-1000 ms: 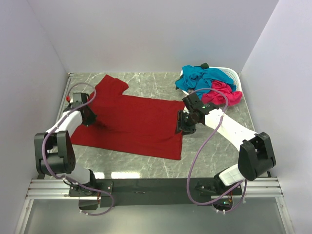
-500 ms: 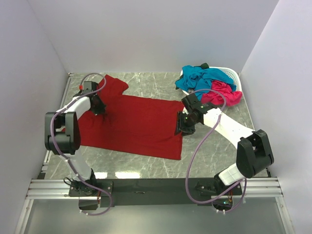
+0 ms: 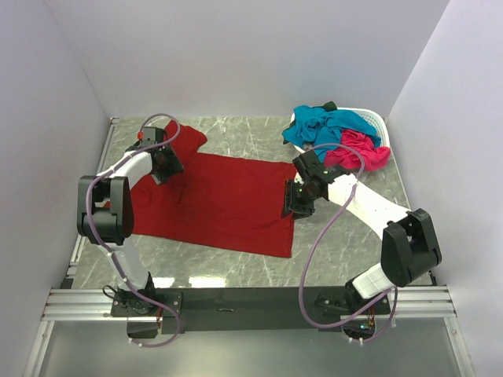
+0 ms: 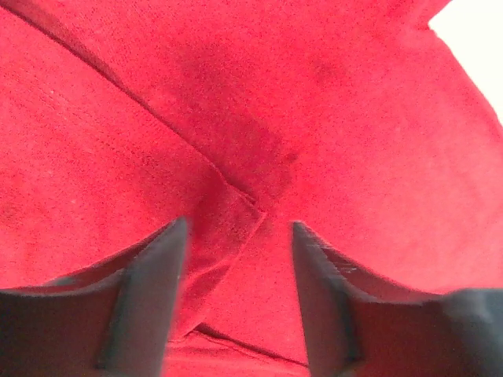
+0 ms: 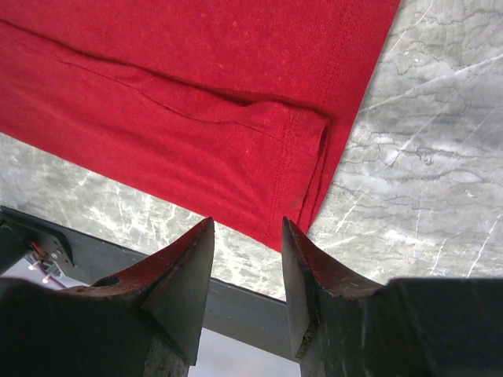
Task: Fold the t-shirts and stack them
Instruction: Fold the tshirt
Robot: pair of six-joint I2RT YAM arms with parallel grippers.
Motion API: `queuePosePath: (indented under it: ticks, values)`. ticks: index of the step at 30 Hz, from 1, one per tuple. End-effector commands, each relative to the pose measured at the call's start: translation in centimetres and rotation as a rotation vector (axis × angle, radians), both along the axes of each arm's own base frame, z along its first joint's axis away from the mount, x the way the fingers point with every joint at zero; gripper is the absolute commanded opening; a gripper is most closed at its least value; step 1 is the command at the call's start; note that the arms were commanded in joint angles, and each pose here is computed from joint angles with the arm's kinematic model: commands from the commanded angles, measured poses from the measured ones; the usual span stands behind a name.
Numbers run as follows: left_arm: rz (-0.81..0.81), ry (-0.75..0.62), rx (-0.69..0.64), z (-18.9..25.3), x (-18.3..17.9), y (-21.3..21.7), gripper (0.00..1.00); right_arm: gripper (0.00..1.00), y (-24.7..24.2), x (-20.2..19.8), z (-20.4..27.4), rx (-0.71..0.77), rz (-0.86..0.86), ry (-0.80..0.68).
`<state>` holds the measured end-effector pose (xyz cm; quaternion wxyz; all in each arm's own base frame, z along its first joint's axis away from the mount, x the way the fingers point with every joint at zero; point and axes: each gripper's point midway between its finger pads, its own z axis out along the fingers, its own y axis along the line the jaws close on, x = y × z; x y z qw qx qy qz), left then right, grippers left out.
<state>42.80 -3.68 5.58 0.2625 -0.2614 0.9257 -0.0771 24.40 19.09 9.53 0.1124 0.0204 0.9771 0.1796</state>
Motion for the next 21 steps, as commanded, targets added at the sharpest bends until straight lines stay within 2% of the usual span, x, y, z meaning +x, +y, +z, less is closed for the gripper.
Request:
queuePosePath:
  ticks: [1,3,7,14,21]
  values:
    - [-0.026,-0.082,-0.017,2.7,1.7,-0.7,0.64,0.47,0.1,0.6,0.5,0.007,0.008,-0.017]
    - [-0.02,-0.102,-0.016,3.7,1.7,-0.6,0.75,0.47,0.1,0.8,0.6,0.002,0.008,-0.026]
    - [-0.007,-0.116,-0.021,4.1,1.2,-0.4,0.86,0.47,-0.1,1.7,0.6,-0.024,0.01,-0.046]
    - [0.051,-0.04,-0.056,0.3,-0.7,0.6,0.91,0.47,0.3,5.1,-0.3,-0.09,0.047,-0.08]
    - [0.105,0.021,-0.109,-3.3,-2.7,2.0,0.93,0.47,1.6,6.8,-3.7,-0.112,0.086,-0.025]
